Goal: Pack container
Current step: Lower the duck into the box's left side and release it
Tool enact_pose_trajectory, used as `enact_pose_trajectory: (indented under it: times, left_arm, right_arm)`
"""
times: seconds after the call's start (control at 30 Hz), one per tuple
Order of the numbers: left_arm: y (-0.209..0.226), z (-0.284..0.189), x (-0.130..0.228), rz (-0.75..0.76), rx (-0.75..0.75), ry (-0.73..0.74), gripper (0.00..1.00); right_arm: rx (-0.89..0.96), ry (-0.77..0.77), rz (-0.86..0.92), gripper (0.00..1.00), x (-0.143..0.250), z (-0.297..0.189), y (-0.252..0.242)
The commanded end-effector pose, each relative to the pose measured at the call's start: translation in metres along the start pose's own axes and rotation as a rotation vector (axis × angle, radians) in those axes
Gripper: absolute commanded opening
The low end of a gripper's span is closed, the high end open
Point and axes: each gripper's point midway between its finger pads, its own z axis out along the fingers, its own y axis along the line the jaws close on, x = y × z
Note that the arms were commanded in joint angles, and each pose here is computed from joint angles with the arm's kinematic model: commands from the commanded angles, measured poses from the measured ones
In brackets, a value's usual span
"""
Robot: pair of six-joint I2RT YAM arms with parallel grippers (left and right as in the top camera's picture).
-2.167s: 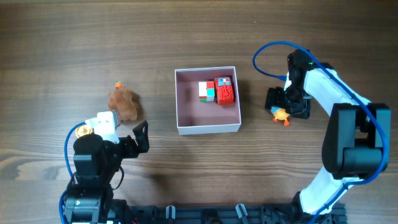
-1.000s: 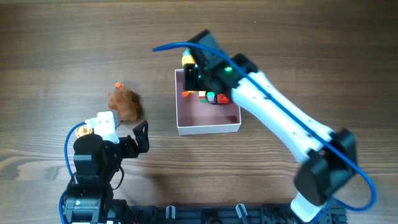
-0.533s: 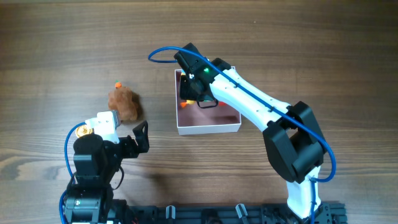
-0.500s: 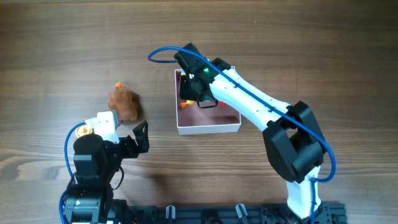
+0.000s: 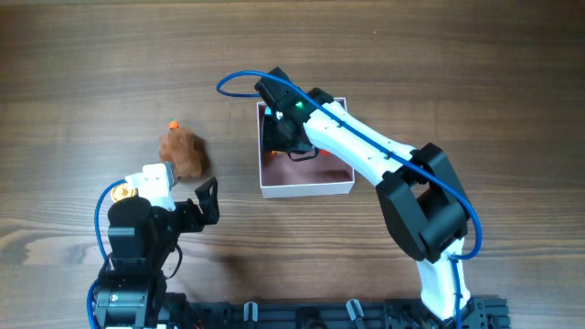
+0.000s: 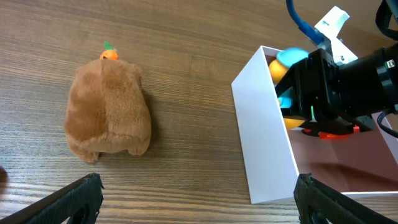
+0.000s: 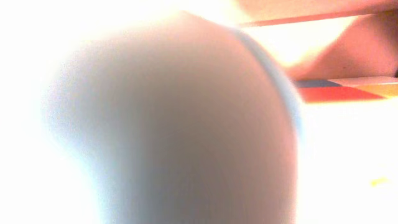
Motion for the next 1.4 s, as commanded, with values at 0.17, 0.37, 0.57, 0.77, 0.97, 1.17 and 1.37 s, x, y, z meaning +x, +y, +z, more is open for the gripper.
enact_pose_trajectory:
  times: [0.17,0.37,0.57,0.77,0.97,1.17,1.37]
  left_arm:
    - [-0.006,-0.004,-0.009,-0.009,0.016,-0.023,1.00]
    - [-0.006,-0.004,-0.009,-0.009,0.016,-0.023,1.00]
    - [-0.006,-0.004,-0.009,-0.009,0.016,-0.023,1.00]
    - [-0.006,-0.004,-0.009,-0.009,0.016,-0.023,1.00]
    - [-0.006,-0.004,-0.009,-0.009,0.016,-0.023,1.00]
    - [-0.006,-0.004,-0.009,-0.009,0.016,-0.023,1.00]
    - [-0.006,-0.004,-0.009,-0.009,0.016,-0.022,1.00]
  right_arm:
    - [0.001,0.038,0.002,0.51,0.010,0.008,0.002]
    - [0.025,0.066,-0.004,0.52,0.017,0.008,-0.004]
    - [0.086,0.133,0.025,0.61,0.034,0.006,-0.018]
    - [0.056,0.115,-0.044,0.73,0.029,0.007,-0.012]
    - [0.032,0.112,-0.125,0.72,0.028,0.007,-0.007]
    - [0.013,0.101,-0.389,0.64,0.025,-0.001,-0.005]
    - [0.135,-0.098,-0.497,0.36,-0.014,-0.042,-0.013]
